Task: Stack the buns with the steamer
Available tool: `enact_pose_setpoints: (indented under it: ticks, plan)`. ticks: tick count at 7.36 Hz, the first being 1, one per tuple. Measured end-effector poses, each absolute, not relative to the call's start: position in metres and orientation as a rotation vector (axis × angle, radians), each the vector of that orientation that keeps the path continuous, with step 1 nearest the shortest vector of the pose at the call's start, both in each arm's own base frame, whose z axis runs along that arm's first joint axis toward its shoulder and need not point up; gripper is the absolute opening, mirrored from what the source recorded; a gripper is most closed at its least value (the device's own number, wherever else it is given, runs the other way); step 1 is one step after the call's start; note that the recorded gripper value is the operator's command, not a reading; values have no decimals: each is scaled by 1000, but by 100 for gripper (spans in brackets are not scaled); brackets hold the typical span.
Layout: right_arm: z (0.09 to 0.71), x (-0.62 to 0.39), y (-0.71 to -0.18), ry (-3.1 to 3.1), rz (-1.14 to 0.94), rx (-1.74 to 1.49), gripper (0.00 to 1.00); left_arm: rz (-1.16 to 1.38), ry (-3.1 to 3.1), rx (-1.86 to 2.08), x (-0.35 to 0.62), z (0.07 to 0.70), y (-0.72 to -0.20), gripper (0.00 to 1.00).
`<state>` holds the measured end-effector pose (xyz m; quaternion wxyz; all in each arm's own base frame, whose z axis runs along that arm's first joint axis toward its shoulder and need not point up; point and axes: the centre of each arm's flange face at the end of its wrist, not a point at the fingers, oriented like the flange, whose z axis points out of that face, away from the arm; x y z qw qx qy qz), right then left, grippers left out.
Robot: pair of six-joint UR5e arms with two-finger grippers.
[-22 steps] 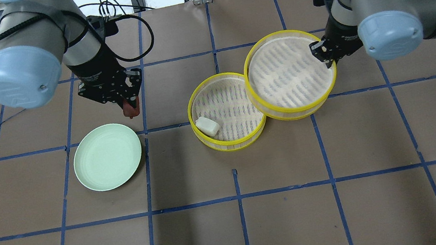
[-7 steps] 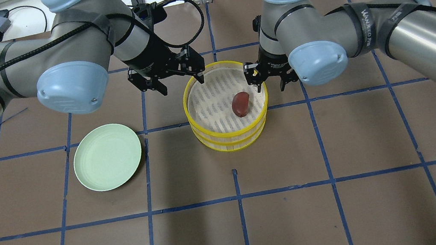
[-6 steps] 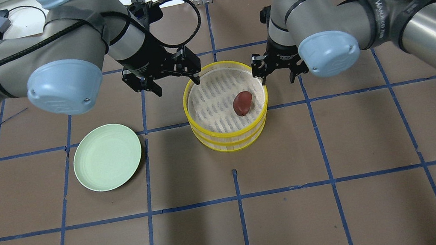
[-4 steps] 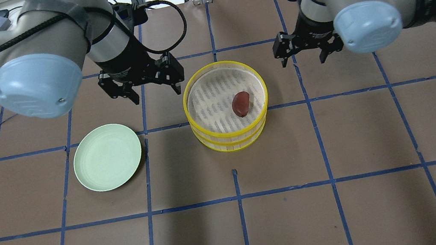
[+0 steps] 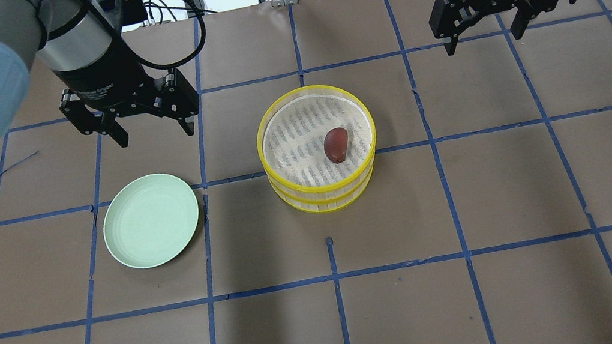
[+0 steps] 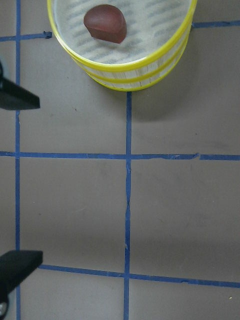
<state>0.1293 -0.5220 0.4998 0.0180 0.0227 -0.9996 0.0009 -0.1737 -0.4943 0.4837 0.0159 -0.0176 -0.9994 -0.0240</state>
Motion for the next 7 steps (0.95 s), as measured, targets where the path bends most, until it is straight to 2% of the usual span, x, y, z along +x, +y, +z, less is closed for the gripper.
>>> enact_pose_setpoints:
  ticks: [2,7]
  plan:
    - [518,147,-509,-3127,5,56,100,-43,-3081,-34,-159,487,-504,100]
    - [502,143,-509,-3140,-51,14,100,-40,-3098,-12,-151,486,-507,100]
